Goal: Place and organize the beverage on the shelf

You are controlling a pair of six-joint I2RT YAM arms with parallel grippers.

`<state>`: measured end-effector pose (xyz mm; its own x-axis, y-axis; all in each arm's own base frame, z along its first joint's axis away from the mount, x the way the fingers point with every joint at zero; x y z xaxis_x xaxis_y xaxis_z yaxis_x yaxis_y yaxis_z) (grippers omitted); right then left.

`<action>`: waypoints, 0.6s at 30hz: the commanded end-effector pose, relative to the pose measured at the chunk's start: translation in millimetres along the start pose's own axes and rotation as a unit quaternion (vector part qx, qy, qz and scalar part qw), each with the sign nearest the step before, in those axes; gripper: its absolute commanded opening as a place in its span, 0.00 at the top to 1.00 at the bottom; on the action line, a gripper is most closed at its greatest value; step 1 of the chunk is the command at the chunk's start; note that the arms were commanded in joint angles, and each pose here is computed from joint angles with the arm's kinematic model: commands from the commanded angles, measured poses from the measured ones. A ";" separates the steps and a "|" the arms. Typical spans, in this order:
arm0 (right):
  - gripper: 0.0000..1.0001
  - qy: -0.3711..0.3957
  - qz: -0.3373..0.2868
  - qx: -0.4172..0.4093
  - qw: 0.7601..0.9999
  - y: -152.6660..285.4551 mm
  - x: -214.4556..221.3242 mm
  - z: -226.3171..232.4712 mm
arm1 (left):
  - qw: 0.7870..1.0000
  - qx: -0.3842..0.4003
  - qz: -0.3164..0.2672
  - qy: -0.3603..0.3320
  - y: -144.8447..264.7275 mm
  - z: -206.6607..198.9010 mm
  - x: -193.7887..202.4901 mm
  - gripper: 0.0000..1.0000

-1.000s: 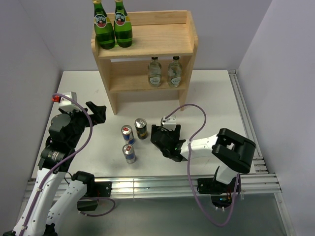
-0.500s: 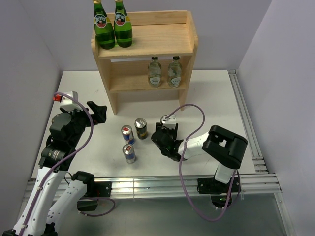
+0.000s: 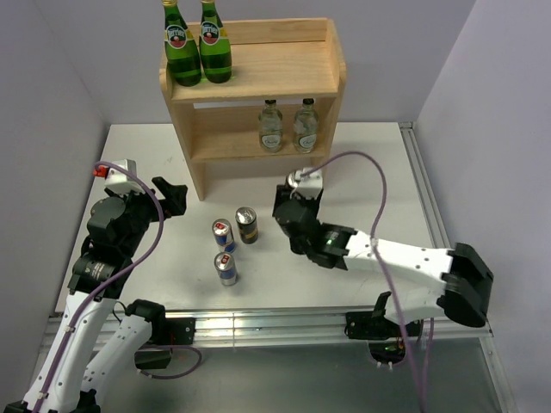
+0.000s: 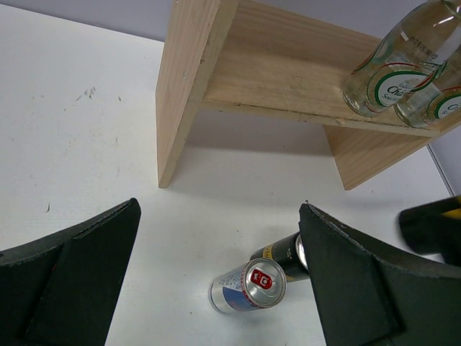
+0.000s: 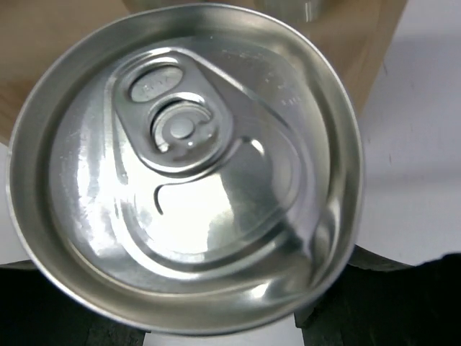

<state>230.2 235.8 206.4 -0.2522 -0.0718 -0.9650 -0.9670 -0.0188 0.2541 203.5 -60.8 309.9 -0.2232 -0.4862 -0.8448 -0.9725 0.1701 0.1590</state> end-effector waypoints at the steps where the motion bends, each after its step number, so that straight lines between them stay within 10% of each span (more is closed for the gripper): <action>1: 1.00 -0.052 -0.084 0.003 0.995 28.9 -120.3 -14.4 | 1.000 0.006 -0.019 -0.004 1.1 -1.8 -7.2 0.01; 10: 1.00 -0.057 -0.183 -0.021 0.981 48.7 -288.9 -46.5 | 1.000 -0.001 -0.026 -0.005 3.1 -0.1 -9.1 0.01; 18: 1.00 -0.024 -0.178 0.009 0.984 -0.6 -341.4 -53.3 | 0.999 -0.002 -0.032 -0.005 5.3 0.4 -10.7 0.01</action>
<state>302.6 205.7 541.4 0.1306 0.0686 -0.9891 -0.9914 0.0196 -0.1296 200.5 -57.7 313.3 -0.1992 -0.4916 -0.8477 -0.9781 0.1535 0.1408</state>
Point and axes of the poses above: each gripper's point midway between its finger pads, its own y axis back along the fingers, its own z axis along the line the jaws close on, x = y × z, the point moved 6 cm from there along y, back along the fingers, and after that the axes turned 10 degrees about y, right-handed, at the moved point
